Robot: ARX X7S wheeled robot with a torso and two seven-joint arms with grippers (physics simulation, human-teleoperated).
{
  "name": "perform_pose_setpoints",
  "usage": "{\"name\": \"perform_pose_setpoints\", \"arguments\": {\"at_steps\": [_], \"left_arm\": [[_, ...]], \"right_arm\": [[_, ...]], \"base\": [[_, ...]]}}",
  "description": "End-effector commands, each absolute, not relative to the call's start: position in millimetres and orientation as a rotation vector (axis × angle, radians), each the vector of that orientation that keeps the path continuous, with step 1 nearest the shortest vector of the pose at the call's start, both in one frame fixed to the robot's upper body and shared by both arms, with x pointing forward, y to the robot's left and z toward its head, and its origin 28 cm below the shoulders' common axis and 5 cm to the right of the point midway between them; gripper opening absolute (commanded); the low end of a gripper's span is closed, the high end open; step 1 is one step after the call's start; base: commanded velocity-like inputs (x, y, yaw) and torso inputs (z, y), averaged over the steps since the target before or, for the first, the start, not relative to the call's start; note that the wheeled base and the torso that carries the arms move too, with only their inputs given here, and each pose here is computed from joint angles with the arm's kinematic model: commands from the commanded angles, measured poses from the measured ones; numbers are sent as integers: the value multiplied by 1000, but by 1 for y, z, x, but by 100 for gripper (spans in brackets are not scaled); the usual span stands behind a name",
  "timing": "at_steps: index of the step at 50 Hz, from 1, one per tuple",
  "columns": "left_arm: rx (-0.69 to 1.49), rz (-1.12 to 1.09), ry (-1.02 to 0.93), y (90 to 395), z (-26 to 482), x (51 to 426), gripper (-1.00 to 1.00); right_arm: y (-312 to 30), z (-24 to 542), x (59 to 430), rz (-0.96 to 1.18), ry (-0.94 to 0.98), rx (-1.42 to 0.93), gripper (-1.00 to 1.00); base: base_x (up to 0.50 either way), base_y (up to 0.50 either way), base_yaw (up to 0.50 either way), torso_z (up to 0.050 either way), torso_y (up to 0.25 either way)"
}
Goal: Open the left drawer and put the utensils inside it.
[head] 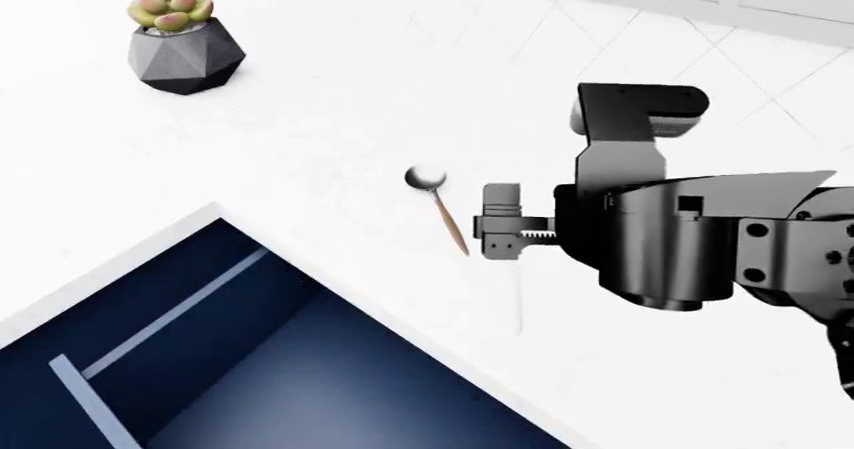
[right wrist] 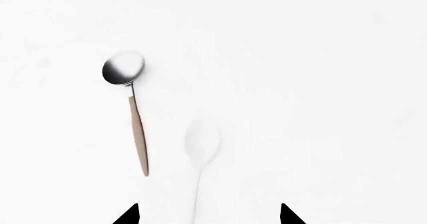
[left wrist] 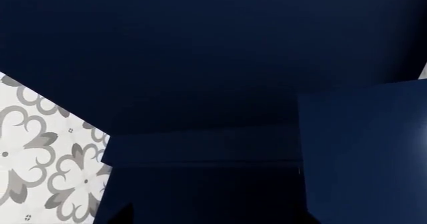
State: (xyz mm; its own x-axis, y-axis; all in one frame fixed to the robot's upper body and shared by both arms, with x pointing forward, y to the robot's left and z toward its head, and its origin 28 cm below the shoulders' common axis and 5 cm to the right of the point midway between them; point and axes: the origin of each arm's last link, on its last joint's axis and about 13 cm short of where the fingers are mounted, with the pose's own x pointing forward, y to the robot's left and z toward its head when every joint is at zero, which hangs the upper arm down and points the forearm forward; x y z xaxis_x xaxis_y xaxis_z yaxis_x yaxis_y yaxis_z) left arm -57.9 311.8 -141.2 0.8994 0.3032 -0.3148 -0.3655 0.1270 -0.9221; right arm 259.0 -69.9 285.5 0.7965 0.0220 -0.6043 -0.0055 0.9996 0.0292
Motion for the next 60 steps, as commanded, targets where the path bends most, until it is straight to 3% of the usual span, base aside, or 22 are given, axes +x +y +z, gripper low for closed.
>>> {"name": "perform_pose_setpoints", "arguments": {"at_steps": [1, 60], "left_arm": [[-1359, 489, 57, 312, -141, -57, 100], [-1364, 486, 71, 309, -142, -55, 100]], "right_arm": [[-66, 272, 267, -11, 657, 77, 100], [-52, 227, 299, -32, 725, -6, 100]], "base": [[0, 0, 0, 0, 0], [0, 0, 0, 0, 0]]}}
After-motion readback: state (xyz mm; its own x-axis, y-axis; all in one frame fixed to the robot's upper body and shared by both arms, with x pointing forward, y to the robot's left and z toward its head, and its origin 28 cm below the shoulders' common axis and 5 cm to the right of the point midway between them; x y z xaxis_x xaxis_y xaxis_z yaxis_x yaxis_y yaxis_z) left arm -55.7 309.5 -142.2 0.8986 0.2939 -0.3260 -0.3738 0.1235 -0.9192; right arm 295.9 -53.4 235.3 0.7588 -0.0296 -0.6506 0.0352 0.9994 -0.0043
